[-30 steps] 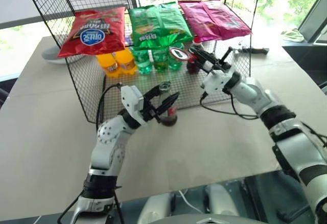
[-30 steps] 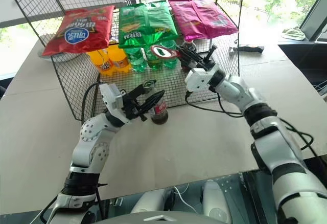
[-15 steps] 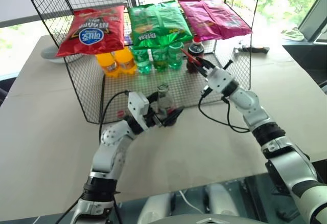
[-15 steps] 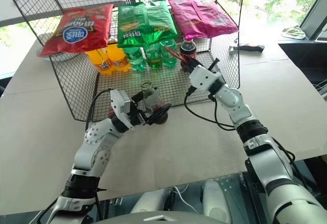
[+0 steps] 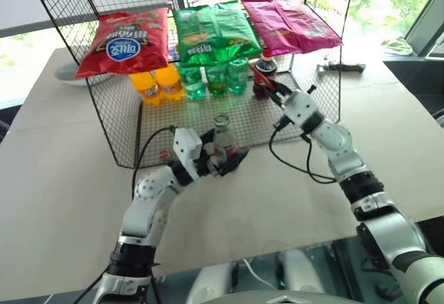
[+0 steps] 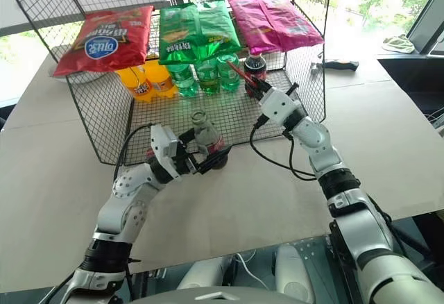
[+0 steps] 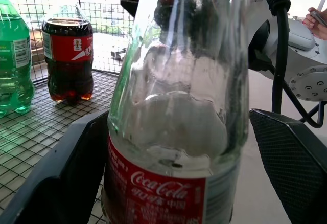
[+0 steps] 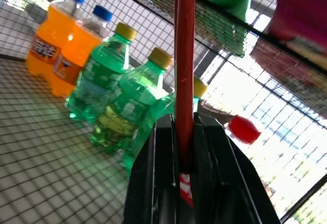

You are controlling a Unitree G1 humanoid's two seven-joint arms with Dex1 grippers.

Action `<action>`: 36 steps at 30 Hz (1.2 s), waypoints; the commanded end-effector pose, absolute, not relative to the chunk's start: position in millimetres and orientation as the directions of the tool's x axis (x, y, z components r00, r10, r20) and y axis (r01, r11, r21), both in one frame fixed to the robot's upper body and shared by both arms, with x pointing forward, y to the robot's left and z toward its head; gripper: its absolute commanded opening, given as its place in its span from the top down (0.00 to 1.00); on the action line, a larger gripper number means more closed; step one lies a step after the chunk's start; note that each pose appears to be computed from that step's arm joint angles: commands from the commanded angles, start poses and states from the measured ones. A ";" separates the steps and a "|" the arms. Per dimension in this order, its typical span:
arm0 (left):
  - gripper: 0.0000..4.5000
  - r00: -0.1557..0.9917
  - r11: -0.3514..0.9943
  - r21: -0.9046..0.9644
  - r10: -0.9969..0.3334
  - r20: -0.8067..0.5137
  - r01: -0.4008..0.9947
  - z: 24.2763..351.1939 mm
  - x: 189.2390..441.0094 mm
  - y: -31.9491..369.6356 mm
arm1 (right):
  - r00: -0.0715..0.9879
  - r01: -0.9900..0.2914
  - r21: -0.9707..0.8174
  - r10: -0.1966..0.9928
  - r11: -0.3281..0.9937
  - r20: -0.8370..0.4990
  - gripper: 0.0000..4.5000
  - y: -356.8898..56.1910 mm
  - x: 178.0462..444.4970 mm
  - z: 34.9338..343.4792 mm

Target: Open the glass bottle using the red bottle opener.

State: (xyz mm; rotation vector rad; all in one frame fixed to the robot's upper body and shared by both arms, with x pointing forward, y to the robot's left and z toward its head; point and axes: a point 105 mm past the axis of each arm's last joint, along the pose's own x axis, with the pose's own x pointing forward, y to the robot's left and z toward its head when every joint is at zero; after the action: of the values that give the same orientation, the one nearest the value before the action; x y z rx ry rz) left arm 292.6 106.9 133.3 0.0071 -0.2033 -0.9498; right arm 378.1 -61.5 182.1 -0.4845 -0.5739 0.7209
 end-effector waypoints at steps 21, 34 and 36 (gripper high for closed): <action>0.02 0.640 0.640 0.106 -0.767 0.034 0.761 115.0 249.2 156.5 | 0.611 -0.781 0.135 0.791 0.610 -0.040 1.00 -92.7 299.5 115.3; 0.00 0.720 0.716 0.075 -0.692 -0.060 0.694 94.2 224.1 182.5 | 0.494 -0.747 0.374 0.836 0.549 -0.240 0.75 -102.5 253.3 87.1; 0.00 0.733 0.730 0.068 -0.676 -0.076 0.680 91.1 219.8 186.4 | 0.517 -0.736 0.356 0.818 0.576 -0.253 0.56 -109.4 256.0 85.4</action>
State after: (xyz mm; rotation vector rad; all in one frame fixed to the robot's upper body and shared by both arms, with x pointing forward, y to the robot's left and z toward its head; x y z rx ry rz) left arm 221.6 185.1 78.3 0.0479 0.0919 -0.7522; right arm 253.6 -104.2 75.7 0.2376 0.4621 0.9514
